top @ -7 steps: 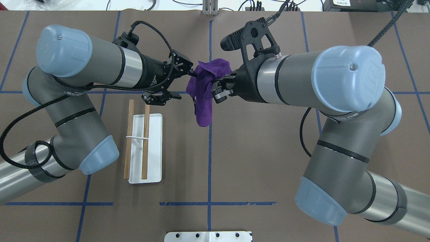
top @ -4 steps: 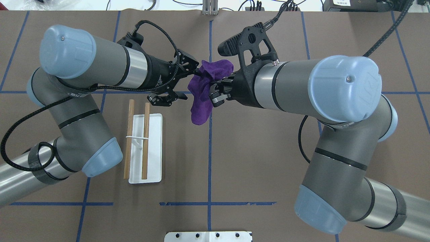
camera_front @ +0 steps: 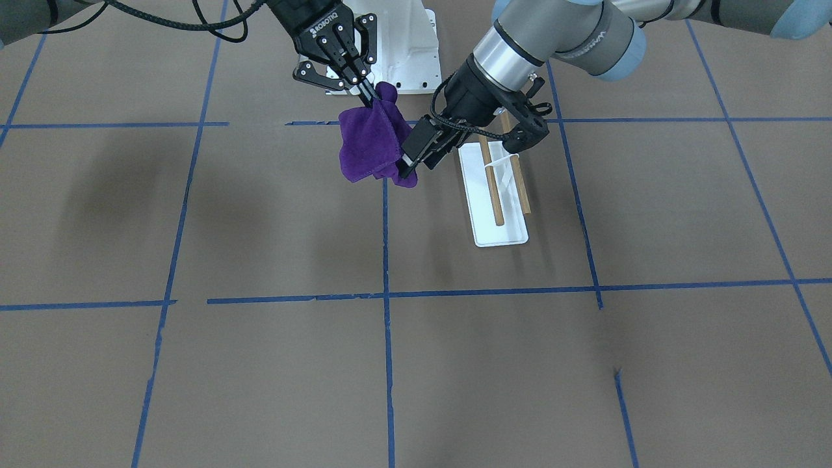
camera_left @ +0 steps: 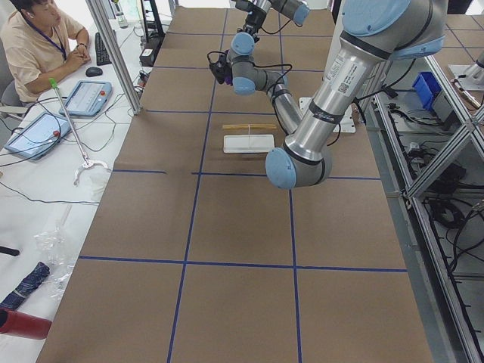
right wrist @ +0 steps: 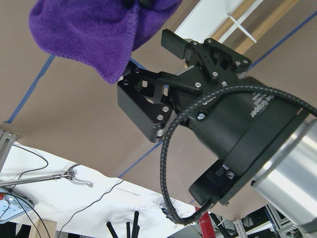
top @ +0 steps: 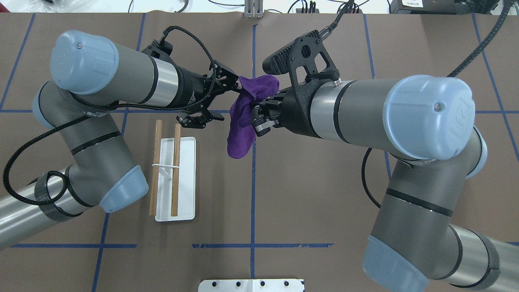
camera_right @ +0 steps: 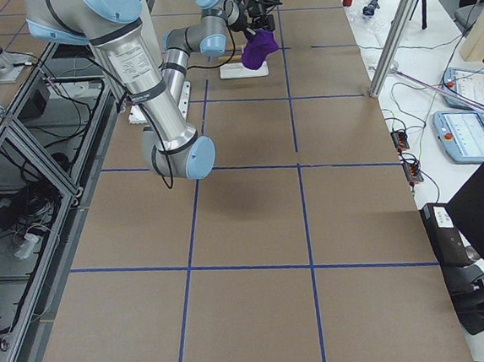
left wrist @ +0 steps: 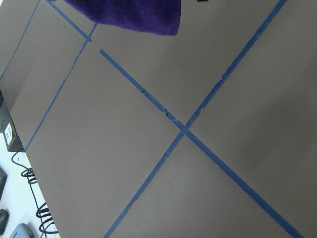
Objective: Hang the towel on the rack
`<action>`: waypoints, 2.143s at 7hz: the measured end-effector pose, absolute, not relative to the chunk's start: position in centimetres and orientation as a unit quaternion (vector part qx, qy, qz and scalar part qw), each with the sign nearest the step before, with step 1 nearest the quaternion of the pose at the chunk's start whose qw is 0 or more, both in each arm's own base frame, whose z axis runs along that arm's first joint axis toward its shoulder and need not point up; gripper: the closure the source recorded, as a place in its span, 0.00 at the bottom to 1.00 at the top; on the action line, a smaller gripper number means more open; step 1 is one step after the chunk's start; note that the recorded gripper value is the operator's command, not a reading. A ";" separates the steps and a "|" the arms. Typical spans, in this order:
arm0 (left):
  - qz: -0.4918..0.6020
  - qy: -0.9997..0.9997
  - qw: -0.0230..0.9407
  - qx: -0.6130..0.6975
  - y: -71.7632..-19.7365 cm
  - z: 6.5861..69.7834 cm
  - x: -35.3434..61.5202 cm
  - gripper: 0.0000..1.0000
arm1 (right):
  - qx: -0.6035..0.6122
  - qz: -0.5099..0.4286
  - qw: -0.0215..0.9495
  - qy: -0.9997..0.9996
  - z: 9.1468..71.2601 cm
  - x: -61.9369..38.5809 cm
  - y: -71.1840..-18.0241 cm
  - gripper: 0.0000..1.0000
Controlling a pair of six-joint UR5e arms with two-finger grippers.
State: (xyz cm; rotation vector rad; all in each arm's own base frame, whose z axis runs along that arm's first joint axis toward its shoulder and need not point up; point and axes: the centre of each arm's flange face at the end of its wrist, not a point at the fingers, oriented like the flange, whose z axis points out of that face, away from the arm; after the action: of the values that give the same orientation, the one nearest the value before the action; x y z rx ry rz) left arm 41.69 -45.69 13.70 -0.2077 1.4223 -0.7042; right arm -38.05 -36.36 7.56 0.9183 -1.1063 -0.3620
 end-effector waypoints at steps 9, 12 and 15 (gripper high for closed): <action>-0.328 0.639 0.688 -0.105 -45.6 13.0 41.7 1.00 | 0.440 -0.160 0.714 -0.520 6.9 -37.8 -35.1 1.00; -0.330 0.638 0.687 -0.106 -45.6 13.2 41.6 1.00 | 0.442 -0.169 0.717 -0.512 7.5 -38.0 -35.1 0.45; -0.335 0.637 0.686 -0.101 -46.0 13.4 41.2 1.00 | 0.416 -0.189 0.724 -0.517 8.5 -38.7 -34.6 0.00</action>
State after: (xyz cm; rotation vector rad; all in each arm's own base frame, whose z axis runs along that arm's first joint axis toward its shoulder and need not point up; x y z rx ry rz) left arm 41.21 -45.96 13.42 -0.2263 1.4275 -0.7506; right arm -38.69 -34.58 8.50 0.9191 -1.1414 -0.4178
